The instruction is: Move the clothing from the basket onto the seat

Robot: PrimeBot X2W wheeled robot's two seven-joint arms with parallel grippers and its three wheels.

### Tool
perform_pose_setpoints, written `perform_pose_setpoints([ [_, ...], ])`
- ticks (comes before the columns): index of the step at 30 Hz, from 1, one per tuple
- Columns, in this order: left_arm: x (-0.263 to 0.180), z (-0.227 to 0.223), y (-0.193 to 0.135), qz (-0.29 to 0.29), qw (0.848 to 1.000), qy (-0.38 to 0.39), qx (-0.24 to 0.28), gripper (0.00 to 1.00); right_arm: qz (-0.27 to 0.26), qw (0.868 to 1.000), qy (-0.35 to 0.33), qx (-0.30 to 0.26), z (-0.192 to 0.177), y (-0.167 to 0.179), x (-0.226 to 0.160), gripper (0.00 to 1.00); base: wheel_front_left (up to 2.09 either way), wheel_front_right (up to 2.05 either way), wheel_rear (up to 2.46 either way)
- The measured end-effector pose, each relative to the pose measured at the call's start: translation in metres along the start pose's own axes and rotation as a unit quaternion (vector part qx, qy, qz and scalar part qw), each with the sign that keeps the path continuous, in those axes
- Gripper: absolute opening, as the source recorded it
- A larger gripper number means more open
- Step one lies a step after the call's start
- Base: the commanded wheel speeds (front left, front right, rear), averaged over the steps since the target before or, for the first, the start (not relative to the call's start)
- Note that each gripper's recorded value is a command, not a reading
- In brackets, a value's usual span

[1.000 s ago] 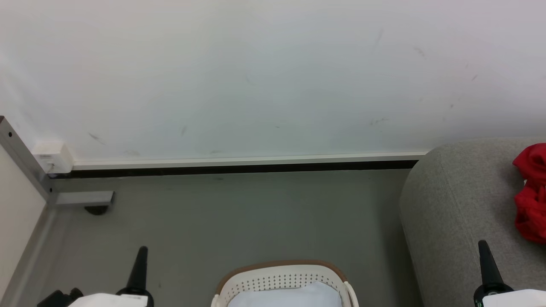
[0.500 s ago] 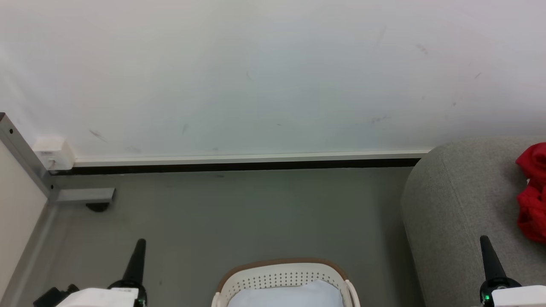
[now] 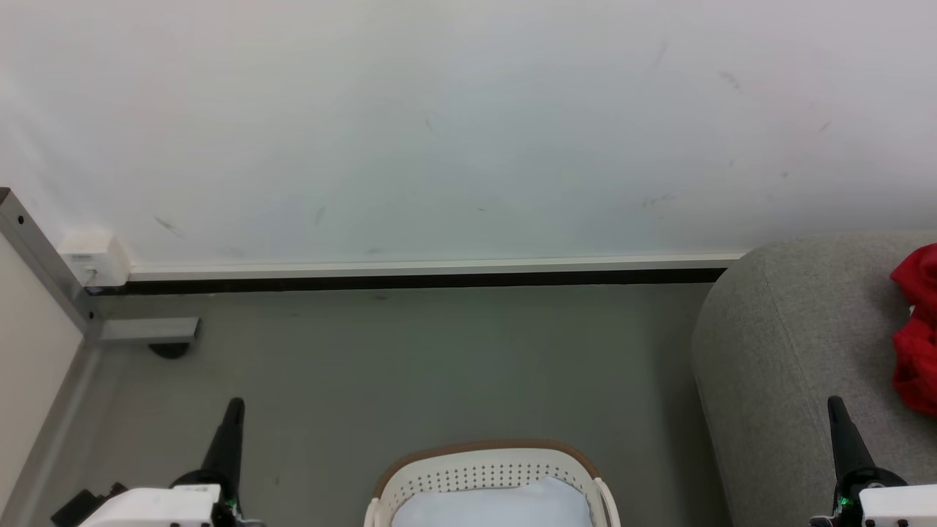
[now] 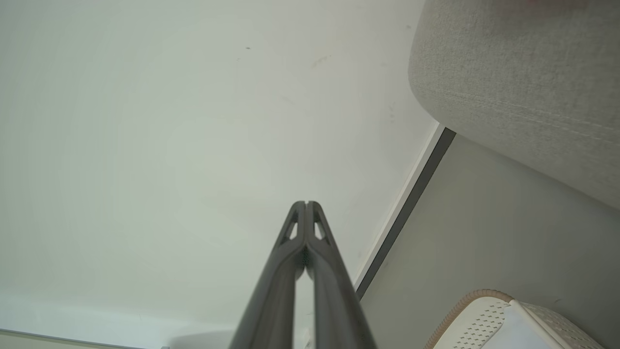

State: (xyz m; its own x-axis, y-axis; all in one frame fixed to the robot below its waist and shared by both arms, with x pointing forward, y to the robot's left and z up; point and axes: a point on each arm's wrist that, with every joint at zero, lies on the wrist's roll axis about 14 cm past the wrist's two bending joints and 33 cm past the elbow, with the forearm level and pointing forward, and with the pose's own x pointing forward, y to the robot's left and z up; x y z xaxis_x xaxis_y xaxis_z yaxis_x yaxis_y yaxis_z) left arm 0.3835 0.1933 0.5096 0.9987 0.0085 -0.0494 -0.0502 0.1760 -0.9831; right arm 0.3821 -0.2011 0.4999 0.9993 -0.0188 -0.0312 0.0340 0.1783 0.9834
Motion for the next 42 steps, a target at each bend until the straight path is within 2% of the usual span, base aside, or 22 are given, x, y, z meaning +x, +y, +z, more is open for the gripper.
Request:
perform_pose_setpoints([
  [24, 0.005, 0.007, -0.01, -0.02, 0.996, 0.002, -0.083, 0.0, 0.017, 0.996, 0.008, 0.085, -0.001, 0.009, 0.009, 0.0, 0.0, 0.0, 0.0],
  [42, 0.005, 0.008, -0.011, -0.022, 0.996, 0.003, -0.089, 0.0, 0.019, 0.996, 0.009, 0.09, 0.001, 0.011, 0.01, 0.0, 0.0, 0.0, 0.0],
])
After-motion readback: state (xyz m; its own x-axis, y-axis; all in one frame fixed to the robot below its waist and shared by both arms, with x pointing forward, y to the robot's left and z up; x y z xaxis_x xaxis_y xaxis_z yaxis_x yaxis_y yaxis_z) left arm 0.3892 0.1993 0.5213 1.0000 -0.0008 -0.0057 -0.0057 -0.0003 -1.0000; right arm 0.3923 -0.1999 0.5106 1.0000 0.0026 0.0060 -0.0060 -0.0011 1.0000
